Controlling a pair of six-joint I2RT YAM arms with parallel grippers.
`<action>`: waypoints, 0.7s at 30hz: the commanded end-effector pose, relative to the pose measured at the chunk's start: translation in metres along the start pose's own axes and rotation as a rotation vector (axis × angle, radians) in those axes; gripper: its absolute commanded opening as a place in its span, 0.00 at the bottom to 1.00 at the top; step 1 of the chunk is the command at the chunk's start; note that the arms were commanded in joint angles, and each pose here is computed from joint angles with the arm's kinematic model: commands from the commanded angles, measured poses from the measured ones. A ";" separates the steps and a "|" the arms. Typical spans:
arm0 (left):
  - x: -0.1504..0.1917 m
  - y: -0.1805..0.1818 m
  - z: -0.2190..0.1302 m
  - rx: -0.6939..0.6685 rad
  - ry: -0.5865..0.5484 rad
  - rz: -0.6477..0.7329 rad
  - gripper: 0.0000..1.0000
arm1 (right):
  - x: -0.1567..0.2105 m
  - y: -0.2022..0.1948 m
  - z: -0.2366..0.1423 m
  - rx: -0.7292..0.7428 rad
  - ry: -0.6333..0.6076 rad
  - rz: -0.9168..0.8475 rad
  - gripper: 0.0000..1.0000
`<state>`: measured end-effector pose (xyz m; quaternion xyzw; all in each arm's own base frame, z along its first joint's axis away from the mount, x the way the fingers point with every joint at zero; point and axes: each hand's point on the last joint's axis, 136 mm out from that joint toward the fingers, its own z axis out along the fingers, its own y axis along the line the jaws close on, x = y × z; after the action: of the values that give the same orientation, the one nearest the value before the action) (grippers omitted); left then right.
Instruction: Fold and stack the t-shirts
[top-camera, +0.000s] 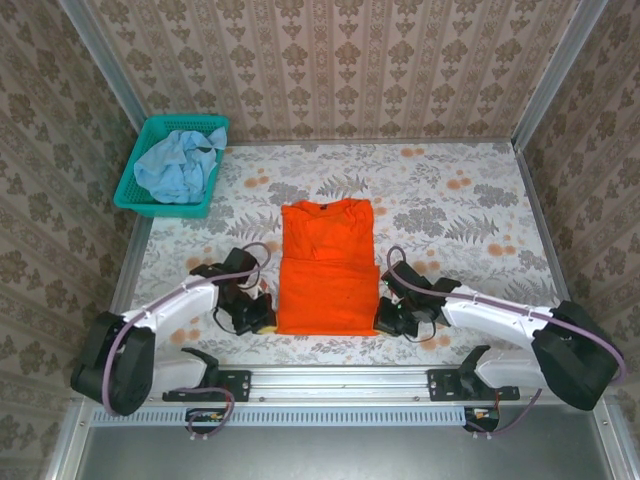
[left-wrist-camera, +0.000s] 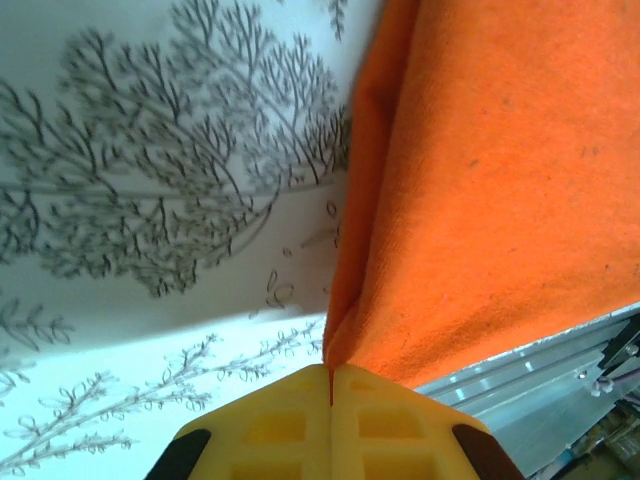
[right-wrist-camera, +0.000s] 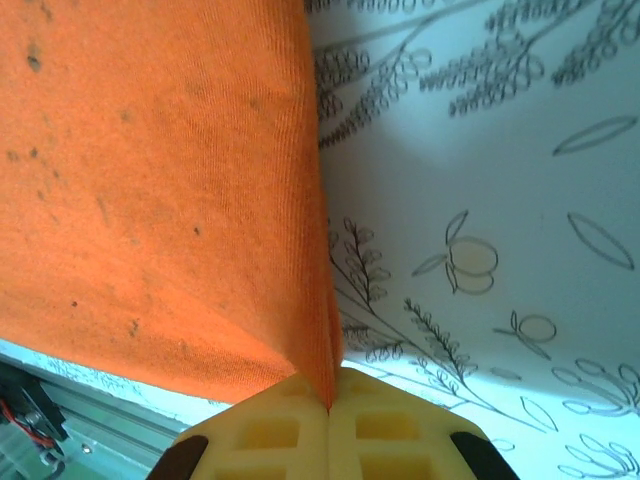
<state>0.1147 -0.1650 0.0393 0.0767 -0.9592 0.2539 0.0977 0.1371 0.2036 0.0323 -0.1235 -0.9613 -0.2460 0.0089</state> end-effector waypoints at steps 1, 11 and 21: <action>0.018 0.006 -0.008 -0.023 0.036 -0.054 0.00 | 0.016 -0.012 -0.009 0.028 0.024 0.031 0.00; 0.025 -0.057 -0.075 0.096 0.034 0.027 0.00 | -0.006 0.041 -0.074 -0.126 -0.105 0.033 0.00; -0.061 -0.123 -0.125 0.233 -0.086 0.044 0.00 | -0.084 0.076 -0.106 -0.190 -0.166 0.060 0.00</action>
<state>0.1984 -0.1947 0.1781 0.0904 -0.9352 0.3390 0.0487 0.2200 0.1992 0.1438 -0.1879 -0.9263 -0.3173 -0.0775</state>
